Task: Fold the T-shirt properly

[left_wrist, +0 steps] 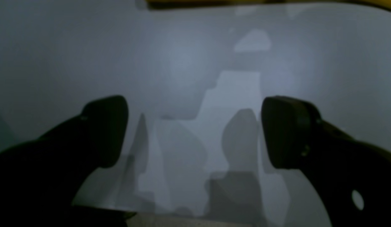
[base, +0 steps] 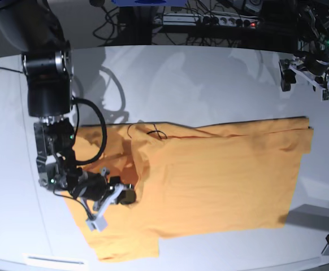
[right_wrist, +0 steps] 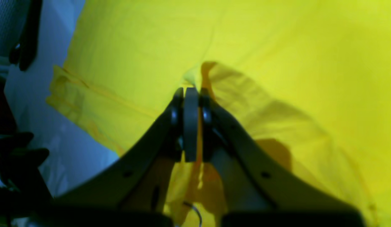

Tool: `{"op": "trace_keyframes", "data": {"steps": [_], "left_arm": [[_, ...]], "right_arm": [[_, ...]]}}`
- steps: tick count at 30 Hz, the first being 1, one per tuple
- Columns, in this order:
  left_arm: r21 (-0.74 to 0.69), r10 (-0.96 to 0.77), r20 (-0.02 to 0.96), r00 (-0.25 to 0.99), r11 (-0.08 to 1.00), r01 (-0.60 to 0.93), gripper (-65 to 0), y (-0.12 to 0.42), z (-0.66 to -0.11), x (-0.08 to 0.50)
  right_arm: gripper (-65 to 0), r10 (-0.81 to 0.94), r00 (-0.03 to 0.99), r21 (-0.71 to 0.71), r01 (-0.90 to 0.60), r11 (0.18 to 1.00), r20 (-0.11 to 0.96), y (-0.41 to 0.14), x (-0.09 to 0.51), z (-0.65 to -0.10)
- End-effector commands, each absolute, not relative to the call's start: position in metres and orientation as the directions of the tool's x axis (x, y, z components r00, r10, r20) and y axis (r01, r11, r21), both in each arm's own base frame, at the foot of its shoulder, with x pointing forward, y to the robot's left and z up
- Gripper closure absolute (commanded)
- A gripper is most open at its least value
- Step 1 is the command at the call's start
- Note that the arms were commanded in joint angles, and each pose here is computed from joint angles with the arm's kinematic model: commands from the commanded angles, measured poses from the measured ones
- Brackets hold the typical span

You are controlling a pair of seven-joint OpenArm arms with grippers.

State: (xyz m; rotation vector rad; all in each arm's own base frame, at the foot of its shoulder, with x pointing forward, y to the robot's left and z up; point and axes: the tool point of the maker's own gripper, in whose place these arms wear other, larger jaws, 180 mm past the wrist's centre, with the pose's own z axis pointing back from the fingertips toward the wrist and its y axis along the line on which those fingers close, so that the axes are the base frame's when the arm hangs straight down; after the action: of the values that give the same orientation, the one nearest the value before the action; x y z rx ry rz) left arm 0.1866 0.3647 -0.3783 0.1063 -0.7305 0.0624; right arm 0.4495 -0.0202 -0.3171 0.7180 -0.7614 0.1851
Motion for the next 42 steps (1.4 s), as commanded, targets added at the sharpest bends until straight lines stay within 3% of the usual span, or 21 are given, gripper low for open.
{"op": "trace_keyframes", "data": {"steps": [1,21,32,42], "left_arm": [[0.093,-0.004,0.696,0.718,0.992,-0.084,-65.0,0.369,-0.366,0.194],[0.094,-0.006,0.686,0.727,0.992,-0.081,-65.0,0.369,-0.369,0.189],[0.098,-0.009,0.677,0.736,0.992,-0.078,-65.0,0.369,-0.37,0.184],[0.098,-0.006,0.676,0.737,0.992,-0.081,-65.0,0.37,-0.371,0.183]], "right_arm": [[-0.3,-0.126,0.657,0.515,-0.441,0.735,0.743,-0.018,0.469,-0.284],[-0.3,-0.227,0.648,0.573,-0.39,0.721,0.727,-0.011,0.512,-0.27],[-0.3,-0.225,0.575,0.529,-0.44,0.726,0.786,0.003,0.522,-0.256],[-0.3,-0.31,0.52,0.545,-0.392,0.741,0.796,-0.009,0.541,-0.257]]}}
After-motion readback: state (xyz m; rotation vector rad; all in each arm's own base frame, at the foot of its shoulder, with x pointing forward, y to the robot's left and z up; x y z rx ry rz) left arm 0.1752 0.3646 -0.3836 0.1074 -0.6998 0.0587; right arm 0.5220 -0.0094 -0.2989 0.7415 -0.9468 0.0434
